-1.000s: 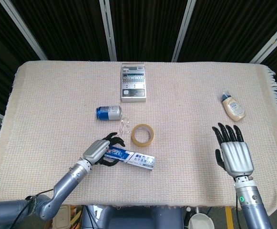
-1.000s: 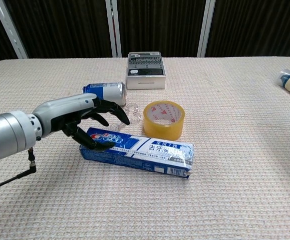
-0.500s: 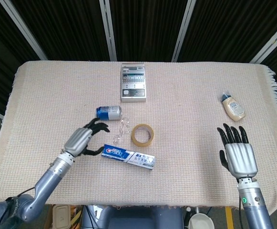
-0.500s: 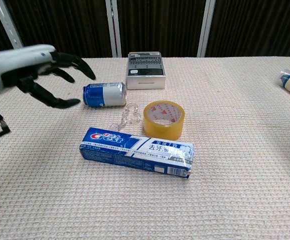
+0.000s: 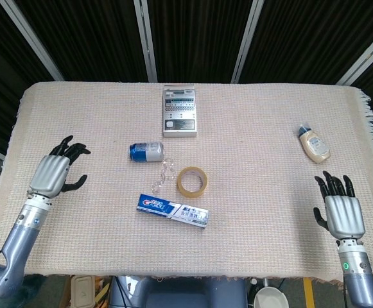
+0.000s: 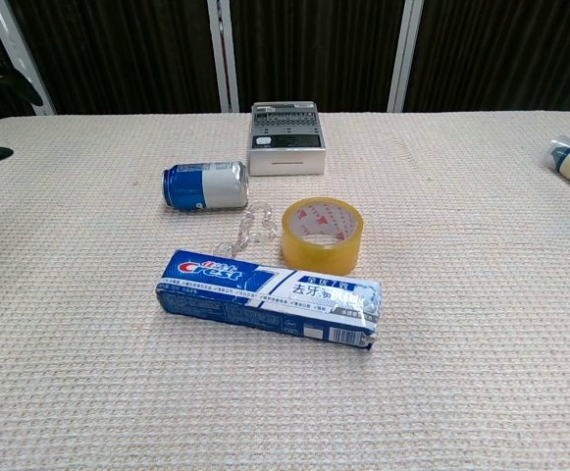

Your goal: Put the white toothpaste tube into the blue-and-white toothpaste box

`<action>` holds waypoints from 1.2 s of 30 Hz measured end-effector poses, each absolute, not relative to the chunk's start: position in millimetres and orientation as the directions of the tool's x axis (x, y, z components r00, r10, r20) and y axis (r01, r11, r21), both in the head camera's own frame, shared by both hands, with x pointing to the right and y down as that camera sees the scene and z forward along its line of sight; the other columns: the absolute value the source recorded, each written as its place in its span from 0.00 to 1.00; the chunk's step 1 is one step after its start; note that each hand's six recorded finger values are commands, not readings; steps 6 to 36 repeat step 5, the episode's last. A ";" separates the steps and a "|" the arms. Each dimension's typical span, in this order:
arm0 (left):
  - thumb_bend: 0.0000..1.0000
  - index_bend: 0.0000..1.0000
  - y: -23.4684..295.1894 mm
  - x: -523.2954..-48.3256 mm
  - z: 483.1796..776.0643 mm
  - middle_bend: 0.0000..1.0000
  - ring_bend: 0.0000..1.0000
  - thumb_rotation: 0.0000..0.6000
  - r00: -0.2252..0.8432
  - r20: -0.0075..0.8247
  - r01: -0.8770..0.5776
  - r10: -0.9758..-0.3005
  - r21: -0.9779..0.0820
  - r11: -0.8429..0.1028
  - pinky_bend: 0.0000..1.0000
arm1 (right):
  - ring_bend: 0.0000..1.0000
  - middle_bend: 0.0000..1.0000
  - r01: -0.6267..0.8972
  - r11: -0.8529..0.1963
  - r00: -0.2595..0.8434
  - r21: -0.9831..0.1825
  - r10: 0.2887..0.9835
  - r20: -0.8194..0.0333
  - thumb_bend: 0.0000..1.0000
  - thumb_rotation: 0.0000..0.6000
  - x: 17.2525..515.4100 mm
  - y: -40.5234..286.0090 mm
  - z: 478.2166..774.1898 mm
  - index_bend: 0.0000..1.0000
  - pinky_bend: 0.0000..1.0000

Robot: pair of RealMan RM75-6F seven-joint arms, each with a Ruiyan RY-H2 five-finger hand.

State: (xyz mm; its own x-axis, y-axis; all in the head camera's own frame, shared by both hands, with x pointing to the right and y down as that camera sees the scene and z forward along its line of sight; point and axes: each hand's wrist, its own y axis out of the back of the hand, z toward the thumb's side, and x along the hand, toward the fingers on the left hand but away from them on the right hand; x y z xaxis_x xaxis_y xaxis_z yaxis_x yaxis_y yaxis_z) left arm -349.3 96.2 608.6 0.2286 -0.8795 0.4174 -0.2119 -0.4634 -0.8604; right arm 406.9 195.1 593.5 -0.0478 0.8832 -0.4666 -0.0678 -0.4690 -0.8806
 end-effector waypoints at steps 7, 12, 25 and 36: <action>0.36 0.26 95.9 -364.1 608.7 0.19 0.02 1.00 0.191 0.418 -0.203 -0.888 -0.869 -0.452 0.17 | 0.13 0.10 -0.102 -0.464 -0.055 -0.880 0.886 -0.460 0.38 1.00 414.4 195.5 594.6 0.15 0.00; 0.36 0.26 95.9 -364.1 608.7 0.19 0.02 1.00 0.191 0.418 -0.203 -0.888 -0.869 -0.452 0.17 | 0.13 0.10 -0.102 -0.464 -0.055 -0.880 0.886 -0.460 0.38 1.00 414.4 195.5 594.6 0.15 0.00; 0.36 0.26 95.9 -364.1 608.7 0.19 0.02 1.00 0.191 0.418 -0.203 -0.888 -0.869 -0.452 0.17 | 0.13 0.10 -0.102 -0.464 -0.055 -0.880 0.886 -0.460 0.38 1.00 414.4 195.5 594.6 0.15 0.00; 0.36 0.26 95.9 -364.1 608.7 0.19 0.02 1.00 0.191 0.418 -0.203 -0.888 -0.869 -0.452 0.17 | 0.13 0.10 -0.102 -0.464 -0.055 -0.880 0.886 -0.460 0.38 1.00 414.4 195.5 594.6 0.15 0.00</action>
